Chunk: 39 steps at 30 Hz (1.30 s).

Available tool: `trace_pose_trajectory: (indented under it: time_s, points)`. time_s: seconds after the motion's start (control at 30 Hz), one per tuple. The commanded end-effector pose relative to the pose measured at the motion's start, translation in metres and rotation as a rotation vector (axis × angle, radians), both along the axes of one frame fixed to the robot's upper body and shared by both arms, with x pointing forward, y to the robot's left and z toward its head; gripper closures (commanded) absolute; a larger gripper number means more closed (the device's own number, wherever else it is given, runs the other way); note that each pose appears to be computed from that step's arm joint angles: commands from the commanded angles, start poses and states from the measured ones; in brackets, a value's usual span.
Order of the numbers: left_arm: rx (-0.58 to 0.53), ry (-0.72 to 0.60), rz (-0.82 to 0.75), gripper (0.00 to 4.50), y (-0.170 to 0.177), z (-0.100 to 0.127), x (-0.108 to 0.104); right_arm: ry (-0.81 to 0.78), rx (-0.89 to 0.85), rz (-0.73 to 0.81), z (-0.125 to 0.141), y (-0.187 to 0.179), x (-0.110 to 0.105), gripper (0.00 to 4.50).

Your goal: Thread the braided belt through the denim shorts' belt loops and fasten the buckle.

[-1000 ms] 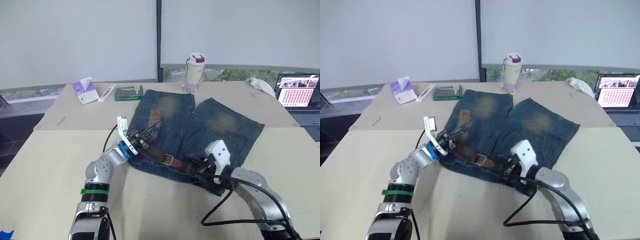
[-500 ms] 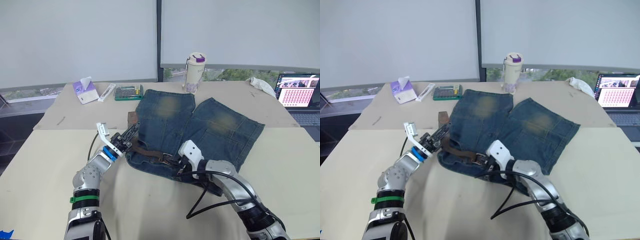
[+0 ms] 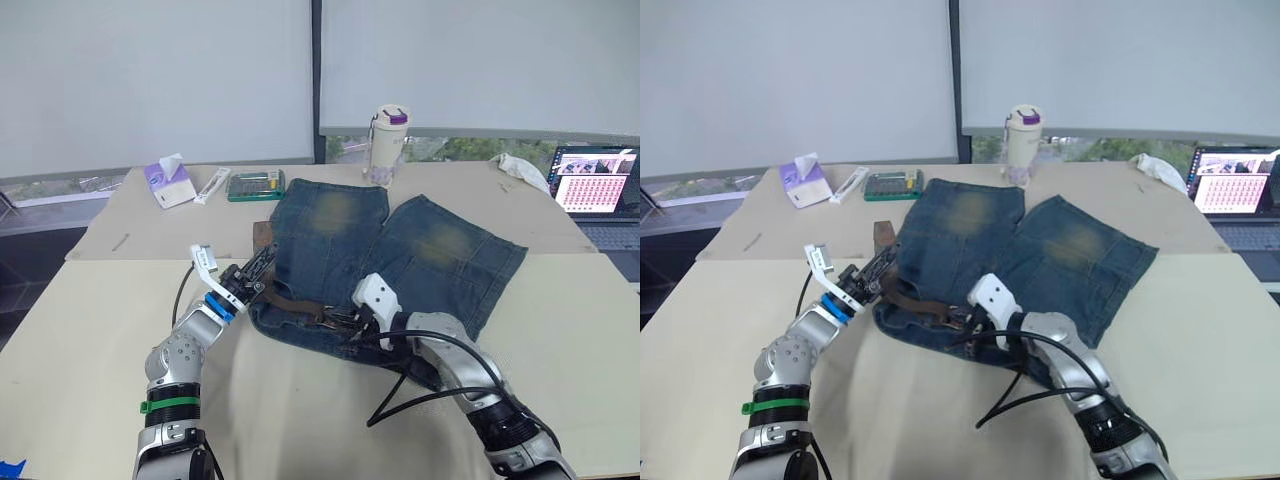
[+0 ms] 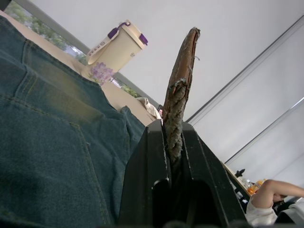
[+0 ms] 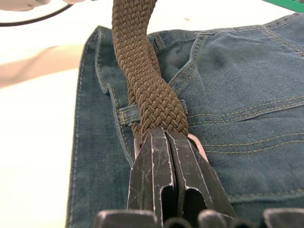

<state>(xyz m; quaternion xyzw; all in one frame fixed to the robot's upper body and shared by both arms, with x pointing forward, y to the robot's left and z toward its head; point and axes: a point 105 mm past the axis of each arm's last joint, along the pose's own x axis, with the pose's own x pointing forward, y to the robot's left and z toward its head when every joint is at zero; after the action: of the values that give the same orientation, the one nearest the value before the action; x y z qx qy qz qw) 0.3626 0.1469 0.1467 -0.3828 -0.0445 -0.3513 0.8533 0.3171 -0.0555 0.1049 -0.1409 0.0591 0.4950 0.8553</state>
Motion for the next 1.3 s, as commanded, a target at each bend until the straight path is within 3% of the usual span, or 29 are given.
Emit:
trace_pose_trajectory:
  time_s: [0.03,0.47,0.93,1.1,1.3]
  points:
    - [-0.011,-0.050,0.001,4.50,0.001,0.013,-0.003,-0.049,0.074,0.012,0.025,-0.002,-0.001,4.48]
    - [-0.005,-0.061,-0.002,4.50,0.001,0.017,-0.002,0.011,-0.042,0.031,-0.010,0.006,0.007,4.48]
    - [-0.001,-0.069,0.040,4.50,0.010,0.021,0.001,0.114,-0.174,0.091,-0.042,0.008,-0.002,4.48]
    - [-0.052,-0.138,0.018,4.50,0.012,0.038,-0.003,0.206,-0.258,0.001,-0.060,-0.007,0.005,4.48]
    - [-0.153,-0.195,0.020,4.50,0.026,0.053,-0.010,0.304,-0.348,0.012,-0.076,-0.013,-0.004,4.48]
